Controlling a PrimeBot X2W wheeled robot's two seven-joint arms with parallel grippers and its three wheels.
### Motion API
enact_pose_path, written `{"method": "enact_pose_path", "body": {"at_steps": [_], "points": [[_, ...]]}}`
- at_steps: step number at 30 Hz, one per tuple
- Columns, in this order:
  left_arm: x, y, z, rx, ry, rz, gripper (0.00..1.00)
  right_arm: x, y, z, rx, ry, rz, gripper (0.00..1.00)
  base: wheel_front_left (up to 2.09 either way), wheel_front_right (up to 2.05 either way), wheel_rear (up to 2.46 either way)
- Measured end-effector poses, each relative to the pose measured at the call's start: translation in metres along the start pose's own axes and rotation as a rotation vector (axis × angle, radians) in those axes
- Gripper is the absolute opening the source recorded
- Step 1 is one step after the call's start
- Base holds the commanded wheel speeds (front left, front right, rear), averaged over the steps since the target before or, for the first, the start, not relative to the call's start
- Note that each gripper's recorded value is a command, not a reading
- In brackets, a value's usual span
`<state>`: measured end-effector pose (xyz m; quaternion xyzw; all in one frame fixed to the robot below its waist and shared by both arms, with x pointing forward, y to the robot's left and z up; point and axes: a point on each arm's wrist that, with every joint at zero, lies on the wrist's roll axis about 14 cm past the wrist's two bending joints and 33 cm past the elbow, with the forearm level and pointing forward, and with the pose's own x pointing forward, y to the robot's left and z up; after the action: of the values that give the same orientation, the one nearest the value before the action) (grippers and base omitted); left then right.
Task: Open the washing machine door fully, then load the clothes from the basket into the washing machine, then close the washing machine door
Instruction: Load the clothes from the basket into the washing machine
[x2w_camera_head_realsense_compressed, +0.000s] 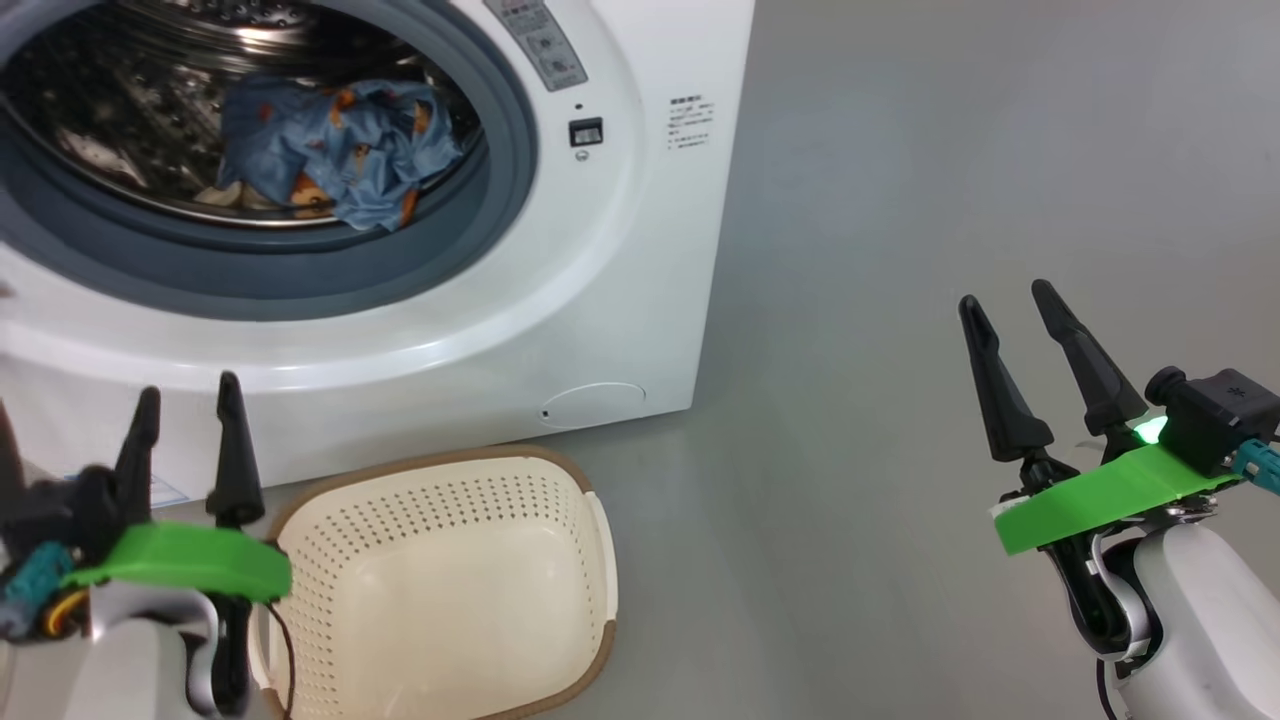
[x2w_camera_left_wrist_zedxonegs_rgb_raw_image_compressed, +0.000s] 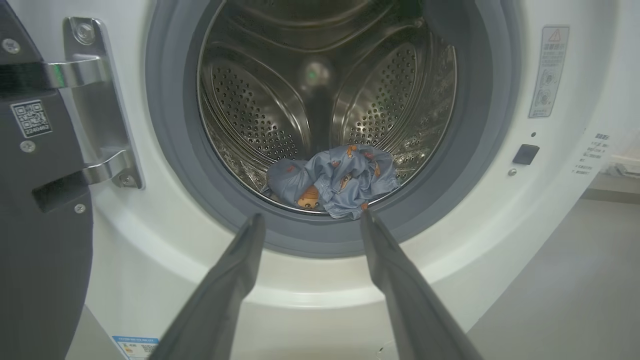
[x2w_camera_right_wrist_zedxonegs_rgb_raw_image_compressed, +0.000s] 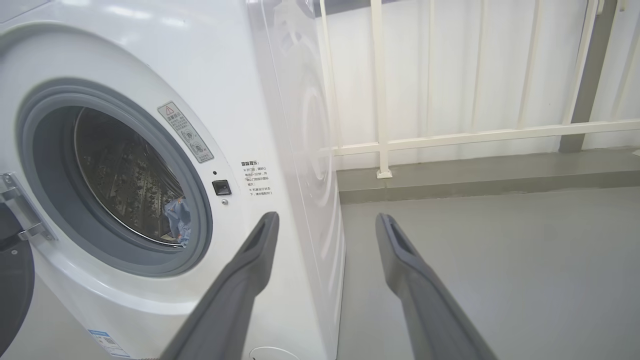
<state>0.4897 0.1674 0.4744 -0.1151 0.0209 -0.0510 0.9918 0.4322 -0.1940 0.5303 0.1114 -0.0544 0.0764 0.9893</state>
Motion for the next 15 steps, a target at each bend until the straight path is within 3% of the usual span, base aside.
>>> {"method": "enact_pose_path", "body": {"at_steps": [15], "points": [[-0.046, 0.001, 0.001, -0.009, -0.025, 0.023, 1.0, -0.008, 0.007, 0.003, 0.004, -0.005, 0.016, 1.0, 0.0, 0.0, 0.0]]}}
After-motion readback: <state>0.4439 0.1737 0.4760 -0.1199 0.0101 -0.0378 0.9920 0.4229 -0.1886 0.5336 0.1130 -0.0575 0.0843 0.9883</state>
